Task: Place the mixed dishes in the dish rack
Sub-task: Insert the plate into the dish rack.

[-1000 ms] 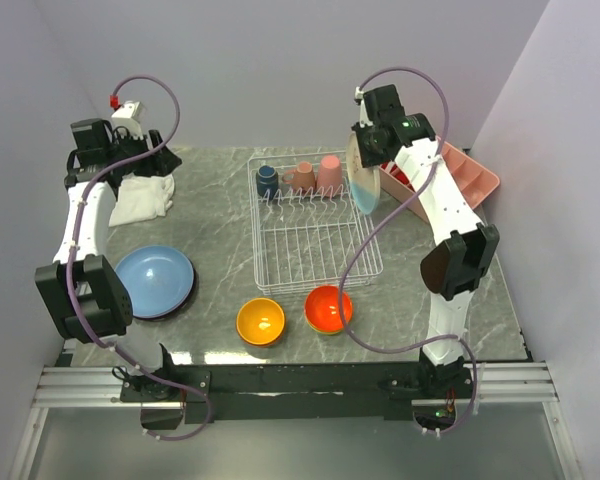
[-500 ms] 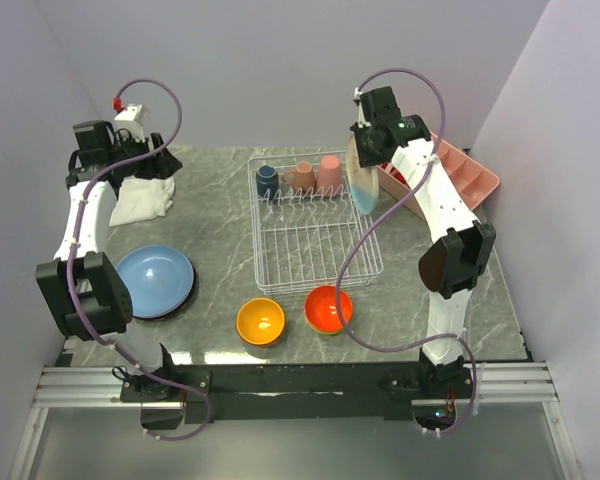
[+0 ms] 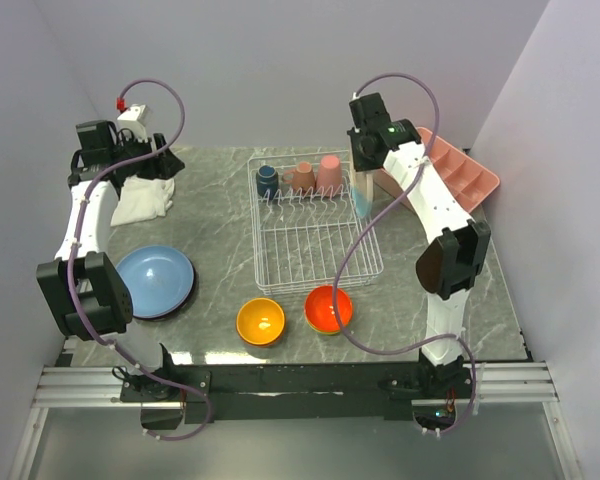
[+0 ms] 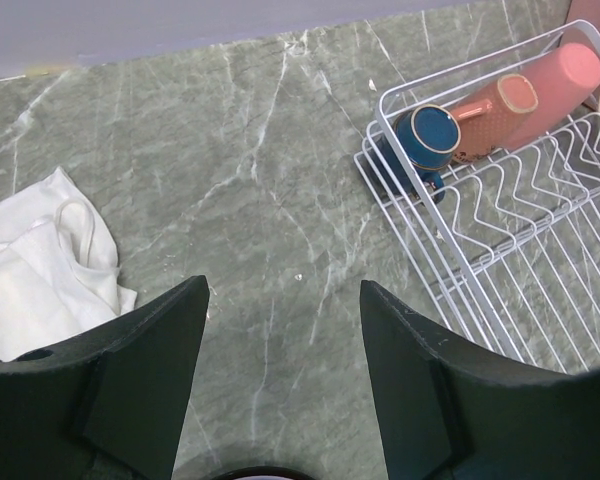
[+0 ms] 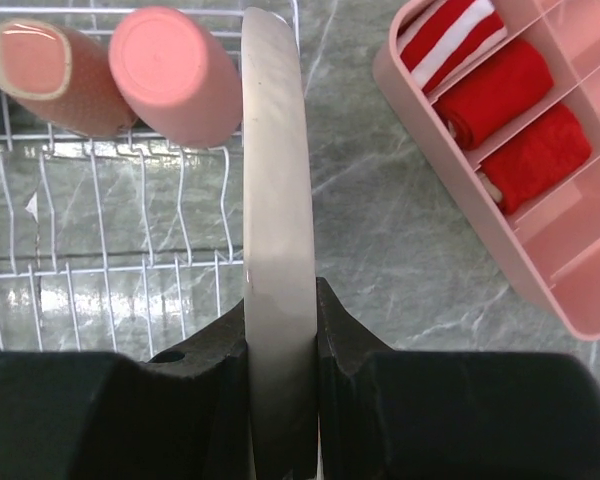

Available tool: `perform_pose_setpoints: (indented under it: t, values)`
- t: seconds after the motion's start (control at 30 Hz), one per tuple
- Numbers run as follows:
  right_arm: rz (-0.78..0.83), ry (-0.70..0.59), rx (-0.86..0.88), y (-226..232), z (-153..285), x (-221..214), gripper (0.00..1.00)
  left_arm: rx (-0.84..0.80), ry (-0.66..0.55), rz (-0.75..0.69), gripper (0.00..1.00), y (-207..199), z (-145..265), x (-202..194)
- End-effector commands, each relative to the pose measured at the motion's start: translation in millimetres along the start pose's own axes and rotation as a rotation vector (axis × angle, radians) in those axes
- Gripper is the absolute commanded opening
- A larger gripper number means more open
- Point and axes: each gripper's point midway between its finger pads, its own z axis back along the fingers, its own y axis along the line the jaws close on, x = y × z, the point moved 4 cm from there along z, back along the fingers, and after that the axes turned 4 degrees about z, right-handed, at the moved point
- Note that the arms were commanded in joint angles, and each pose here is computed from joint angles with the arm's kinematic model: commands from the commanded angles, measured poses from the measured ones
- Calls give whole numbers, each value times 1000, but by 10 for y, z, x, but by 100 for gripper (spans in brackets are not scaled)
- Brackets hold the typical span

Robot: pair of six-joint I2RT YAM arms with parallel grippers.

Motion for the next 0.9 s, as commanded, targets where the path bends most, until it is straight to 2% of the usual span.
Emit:
perform_pose_setpoints:
  t: [0.0, 0.23, 0.33, 0.37, 0.4, 0.47, 0.5, 0.53, 0.6, 0.63, 0.7, 0.87]
  values:
    - [-46, -9, -19, 11, -127, 3, 0, -32, -38, -45, 68, -92, 24, 156]
    - [-49, 67, -4, -29, -452, -155, 0, -32, -7, -57, 69, -124, 23, 73]
    - [-44, 35, -18, -63, -463, -42, 0, 37, 27, -33, 71, -34, 15, -49]
    - [-40, 24, -4, -40, -438, -8, 5, 109, 43, -23, 75, 66, 31, -97]
    - [-28, 16, 5, -29, -405, 10, 25, 138, 67, -16, 76, 114, 33, -160]
    - [-13, -9, 18, -36, -268, 59, 48, 173, 152, -19, 80, 188, 111, -321]
    - [3, -20, 23, -35, -203, 77, 65, 186, 190, -11, 81, 250, 140, -394]
    - [12, -30, 27, -32, -137, 91, 74, 194, 266, 32, 82, 268, 215, -544]
    - [32, -65, 33, -56, 100, 137, 98, 211, 317, 68, 83, 465, 363, -593]
    - [36, -82, 35, -71, 201, 154, 100, 188, 393, 117, 83, 453, 488, -721]
    - [42, -106, 41, -121, 400, 137, 100, 168, 431, 82, 88, 645, 704, -732]
    - [47, -141, 47, -146, 657, 84, 100, 169, 564, 20, 89, 913, 1156, -1112]
